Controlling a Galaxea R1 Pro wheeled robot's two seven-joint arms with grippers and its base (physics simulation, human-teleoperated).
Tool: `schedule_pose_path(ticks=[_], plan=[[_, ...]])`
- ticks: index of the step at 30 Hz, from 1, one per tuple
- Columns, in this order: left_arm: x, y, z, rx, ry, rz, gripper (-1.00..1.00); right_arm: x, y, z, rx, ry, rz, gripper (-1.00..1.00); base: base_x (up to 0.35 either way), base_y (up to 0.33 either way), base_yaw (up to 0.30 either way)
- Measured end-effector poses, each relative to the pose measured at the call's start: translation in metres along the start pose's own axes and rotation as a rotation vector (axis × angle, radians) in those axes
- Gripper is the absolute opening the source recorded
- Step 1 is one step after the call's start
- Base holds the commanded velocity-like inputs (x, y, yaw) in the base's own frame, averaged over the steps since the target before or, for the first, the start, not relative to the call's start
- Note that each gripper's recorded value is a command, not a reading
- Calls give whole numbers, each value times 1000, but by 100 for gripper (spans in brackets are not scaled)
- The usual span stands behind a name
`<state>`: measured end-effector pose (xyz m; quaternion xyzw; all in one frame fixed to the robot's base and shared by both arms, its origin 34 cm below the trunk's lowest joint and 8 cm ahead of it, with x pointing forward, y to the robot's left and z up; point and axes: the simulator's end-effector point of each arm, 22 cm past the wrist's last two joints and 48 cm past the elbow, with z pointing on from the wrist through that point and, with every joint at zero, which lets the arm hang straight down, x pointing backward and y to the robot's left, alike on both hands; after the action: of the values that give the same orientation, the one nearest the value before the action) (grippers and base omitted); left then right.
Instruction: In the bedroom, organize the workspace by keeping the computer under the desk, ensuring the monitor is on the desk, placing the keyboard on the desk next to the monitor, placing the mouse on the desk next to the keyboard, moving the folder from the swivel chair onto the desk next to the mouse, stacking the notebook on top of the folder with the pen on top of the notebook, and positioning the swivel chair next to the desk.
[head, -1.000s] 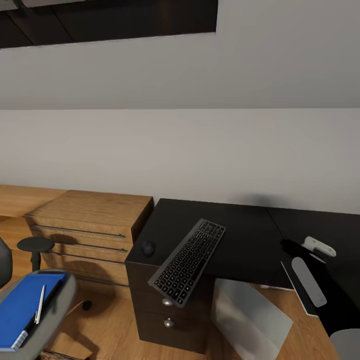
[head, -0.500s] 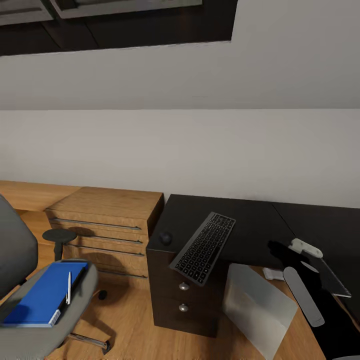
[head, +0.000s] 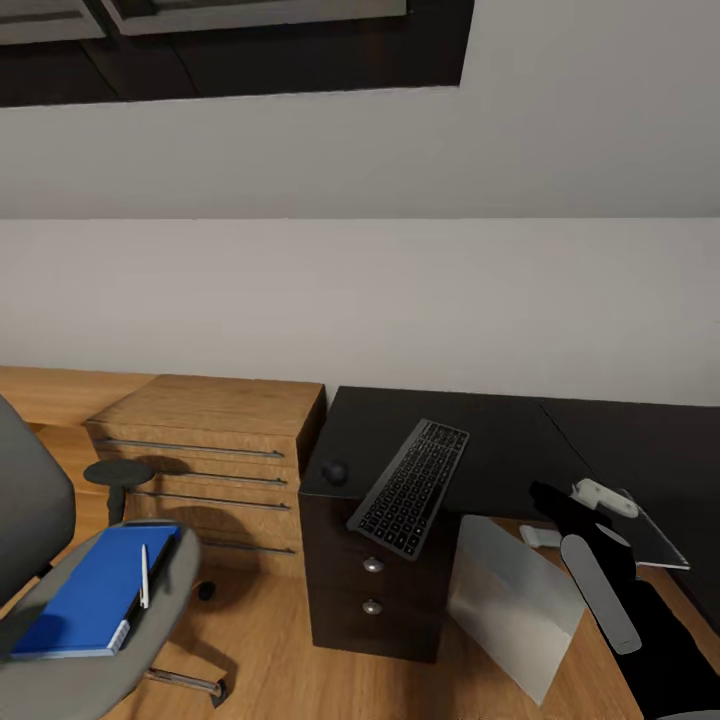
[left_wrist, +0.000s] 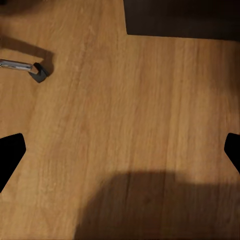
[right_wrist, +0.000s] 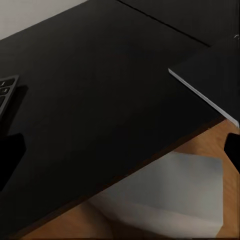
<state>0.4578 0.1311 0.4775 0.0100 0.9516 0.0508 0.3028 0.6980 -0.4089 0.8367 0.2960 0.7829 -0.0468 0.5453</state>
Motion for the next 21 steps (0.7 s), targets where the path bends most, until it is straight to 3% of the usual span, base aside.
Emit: schedule_pose_path(ticks=[21], plan=[[0,0,0,-1,0,0,100,1,-1,1,3,2,0,100,-3,10,-6]])
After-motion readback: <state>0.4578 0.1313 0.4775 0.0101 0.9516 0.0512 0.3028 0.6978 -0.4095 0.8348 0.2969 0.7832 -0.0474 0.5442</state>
